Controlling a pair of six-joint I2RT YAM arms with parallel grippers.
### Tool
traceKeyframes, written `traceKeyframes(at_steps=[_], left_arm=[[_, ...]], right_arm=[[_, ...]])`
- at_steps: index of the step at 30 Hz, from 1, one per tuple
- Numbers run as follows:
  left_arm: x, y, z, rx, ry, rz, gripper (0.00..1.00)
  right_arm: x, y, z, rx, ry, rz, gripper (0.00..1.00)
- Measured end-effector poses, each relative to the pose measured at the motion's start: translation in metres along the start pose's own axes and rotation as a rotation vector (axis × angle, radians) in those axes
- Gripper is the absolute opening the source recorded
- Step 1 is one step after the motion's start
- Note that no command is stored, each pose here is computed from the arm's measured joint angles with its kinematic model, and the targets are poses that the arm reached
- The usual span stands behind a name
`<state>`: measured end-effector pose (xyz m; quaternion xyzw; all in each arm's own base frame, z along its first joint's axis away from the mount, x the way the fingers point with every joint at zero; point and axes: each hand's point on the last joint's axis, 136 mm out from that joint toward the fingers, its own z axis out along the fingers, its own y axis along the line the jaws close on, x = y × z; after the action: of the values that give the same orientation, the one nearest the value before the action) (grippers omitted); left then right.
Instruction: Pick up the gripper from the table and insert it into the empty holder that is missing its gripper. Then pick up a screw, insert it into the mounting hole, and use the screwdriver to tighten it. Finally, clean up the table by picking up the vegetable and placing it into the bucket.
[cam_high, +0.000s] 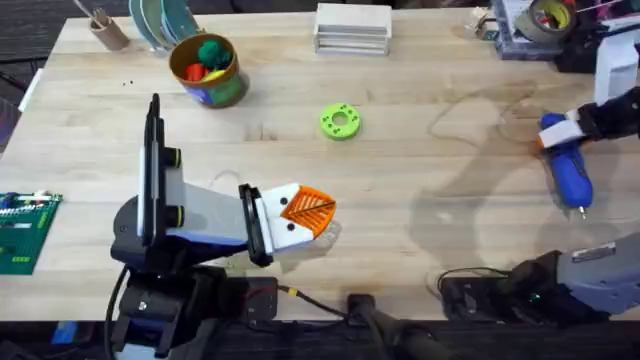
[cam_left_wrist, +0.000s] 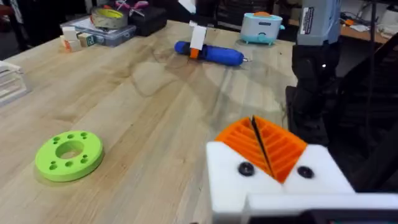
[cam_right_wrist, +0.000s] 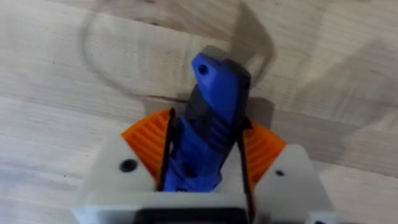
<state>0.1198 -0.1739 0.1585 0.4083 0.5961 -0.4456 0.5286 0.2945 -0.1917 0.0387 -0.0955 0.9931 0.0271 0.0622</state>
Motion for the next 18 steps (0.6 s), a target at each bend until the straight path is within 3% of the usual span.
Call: traceKeyframes(at_steps=[2, 12, 18], left_arm=[[0.0000, 0.0000, 0.0000, 0.000, 0.000, 0.000, 0.006], [0.0000, 0.0000, 0.0000, 0.000, 0.000, 0.000, 0.006], [-0.0001, 0.0000, 0.0000, 0.000, 0.000, 0.000, 0.006]], right_arm=[[-0.0005, -0.0005, 0.0000, 0.002, -0.002, -0.002, 0.504], [0.0000, -0.0001, 0.0002, 0.001, 0.000, -0.010, 0.112], [0.0003, 0.0003, 0.0003, -0.001, 0.001, -0.010, 0.080]])
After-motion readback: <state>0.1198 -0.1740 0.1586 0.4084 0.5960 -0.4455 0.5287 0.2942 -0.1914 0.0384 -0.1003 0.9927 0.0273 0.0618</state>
